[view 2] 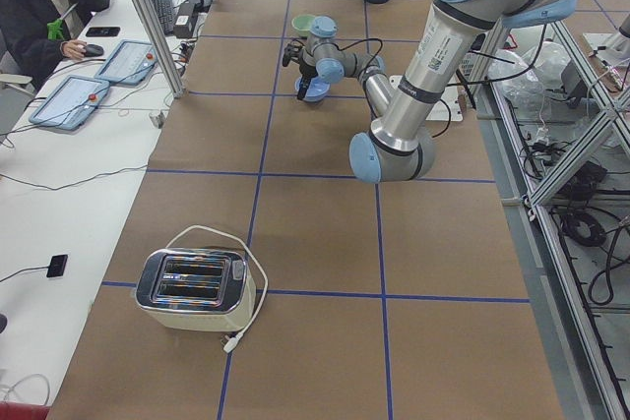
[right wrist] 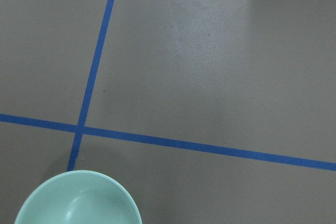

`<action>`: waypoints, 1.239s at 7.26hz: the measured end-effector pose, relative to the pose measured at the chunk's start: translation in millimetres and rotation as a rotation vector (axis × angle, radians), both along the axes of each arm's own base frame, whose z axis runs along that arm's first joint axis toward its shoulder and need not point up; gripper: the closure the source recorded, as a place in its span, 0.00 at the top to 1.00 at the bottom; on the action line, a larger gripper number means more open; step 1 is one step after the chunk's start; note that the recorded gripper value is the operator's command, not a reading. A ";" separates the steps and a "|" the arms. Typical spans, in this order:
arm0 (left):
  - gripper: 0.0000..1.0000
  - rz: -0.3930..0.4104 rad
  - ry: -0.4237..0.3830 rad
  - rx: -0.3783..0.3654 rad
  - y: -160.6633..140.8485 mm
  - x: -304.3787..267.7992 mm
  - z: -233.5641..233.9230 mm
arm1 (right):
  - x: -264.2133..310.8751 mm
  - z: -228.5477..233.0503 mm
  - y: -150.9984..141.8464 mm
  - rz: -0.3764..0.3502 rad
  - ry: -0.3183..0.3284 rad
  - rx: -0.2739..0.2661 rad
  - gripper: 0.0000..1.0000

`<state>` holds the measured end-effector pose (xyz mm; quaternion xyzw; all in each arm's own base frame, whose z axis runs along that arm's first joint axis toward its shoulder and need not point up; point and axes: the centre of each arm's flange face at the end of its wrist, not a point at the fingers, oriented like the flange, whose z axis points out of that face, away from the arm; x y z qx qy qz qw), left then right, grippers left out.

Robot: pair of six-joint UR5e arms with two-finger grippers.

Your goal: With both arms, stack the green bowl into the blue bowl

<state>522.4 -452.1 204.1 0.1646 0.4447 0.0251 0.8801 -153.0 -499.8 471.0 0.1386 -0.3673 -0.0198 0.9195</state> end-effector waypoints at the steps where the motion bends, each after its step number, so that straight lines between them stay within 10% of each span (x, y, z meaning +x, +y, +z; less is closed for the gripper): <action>1: 0.99 0.038 -0.047 0.032 -11.6 -44.4 10.7 | 0.3 1.2 0.7 -0.003 0.002 0.000 1.00; 6: 0.99 0.284 -0.233 0.172 -109.5 -367.7 190.9 | 1.9 12.4 5.3 -0.025 0.014 -0.004 1.00; 9: 0.99 0.342 -0.315 0.173 -117.4 -546.3 290.1 | -3.5 18.4 8.1 -0.040 0.014 -0.018 1.00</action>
